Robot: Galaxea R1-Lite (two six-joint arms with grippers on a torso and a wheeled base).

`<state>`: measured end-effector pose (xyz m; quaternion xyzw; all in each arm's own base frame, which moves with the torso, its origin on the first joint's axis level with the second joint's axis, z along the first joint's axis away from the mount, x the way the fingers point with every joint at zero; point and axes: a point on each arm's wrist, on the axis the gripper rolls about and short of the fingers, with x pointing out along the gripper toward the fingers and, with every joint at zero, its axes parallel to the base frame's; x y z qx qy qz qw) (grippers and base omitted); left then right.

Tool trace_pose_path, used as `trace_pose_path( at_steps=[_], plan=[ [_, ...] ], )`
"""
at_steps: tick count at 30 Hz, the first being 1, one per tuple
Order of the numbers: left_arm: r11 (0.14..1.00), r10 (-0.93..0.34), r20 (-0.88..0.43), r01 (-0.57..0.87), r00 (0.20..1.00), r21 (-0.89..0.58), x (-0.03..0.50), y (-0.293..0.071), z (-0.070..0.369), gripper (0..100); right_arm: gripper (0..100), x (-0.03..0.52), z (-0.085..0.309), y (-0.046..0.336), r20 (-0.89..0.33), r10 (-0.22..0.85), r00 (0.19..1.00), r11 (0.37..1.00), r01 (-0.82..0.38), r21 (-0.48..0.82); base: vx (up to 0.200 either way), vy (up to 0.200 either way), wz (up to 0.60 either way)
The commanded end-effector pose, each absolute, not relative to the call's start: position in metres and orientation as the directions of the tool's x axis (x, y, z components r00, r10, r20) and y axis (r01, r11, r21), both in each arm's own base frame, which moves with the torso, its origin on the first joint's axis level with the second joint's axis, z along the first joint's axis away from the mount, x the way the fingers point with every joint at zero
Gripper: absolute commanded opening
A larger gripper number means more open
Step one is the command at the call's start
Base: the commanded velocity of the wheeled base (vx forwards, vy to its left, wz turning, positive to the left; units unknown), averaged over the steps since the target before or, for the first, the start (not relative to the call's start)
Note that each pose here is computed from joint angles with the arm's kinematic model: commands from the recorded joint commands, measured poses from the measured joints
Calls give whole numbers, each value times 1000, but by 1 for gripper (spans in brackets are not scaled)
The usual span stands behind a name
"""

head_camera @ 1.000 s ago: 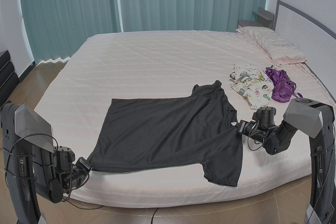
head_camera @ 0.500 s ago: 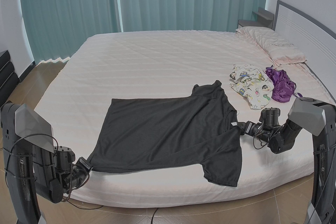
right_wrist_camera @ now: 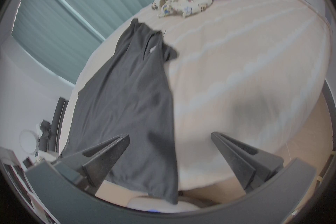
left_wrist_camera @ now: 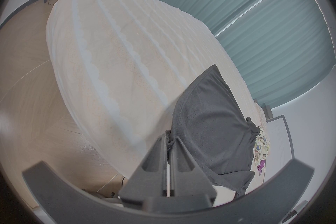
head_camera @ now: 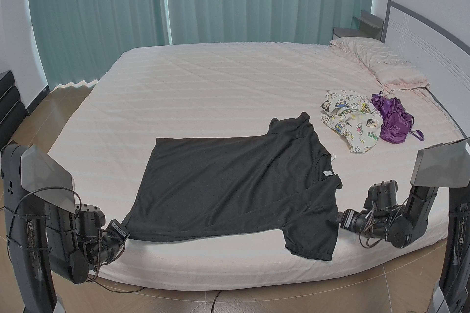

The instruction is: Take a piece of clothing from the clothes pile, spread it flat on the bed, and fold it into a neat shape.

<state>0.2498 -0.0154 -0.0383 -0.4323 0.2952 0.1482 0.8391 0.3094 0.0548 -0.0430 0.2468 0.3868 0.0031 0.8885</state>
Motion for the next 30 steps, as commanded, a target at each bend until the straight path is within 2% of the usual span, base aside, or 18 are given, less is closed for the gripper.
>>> trace_pose_path(
  at_steps=[1,4,11,21,28,29,30],
  plan=[
    [582,-6,-624,-505,781,-637,250,-15,-39,0,100,271,-53,75,-740,266,617,890,137,434,0,0,0],
    [582,-7,-623,-504,782,-639,250,-16,-39,0,100,268,-54,76,-733,273,623,888,130,441,0,0,0],
    [582,-7,-623,-504,782,-639,250,-16,-39,0,100,249,-64,87,-774,293,561,907,93,411,0,0,0],
    [582,-7,-622,-503,783,-640,251,-16,-38,0,100,250,-69,94,-766,302,567,906,78,416,0,0,0],
    [582,-7,-622,-503,783,-640,251,-16,-38,0,100,251,-75,95,-728,298,617,905,61,421,0,0,0],
    [582,-7,-622,-503,783,-640,251,-16,-38,0,0,251,-75,95,-727,298,619,905,61,422,0,0,0],
    [582,-9,-622,-502,783,-640,251,-16,-38,0,0,250,-75,96,-728,298,617,905,60,421,0,0,0]
  ],
)
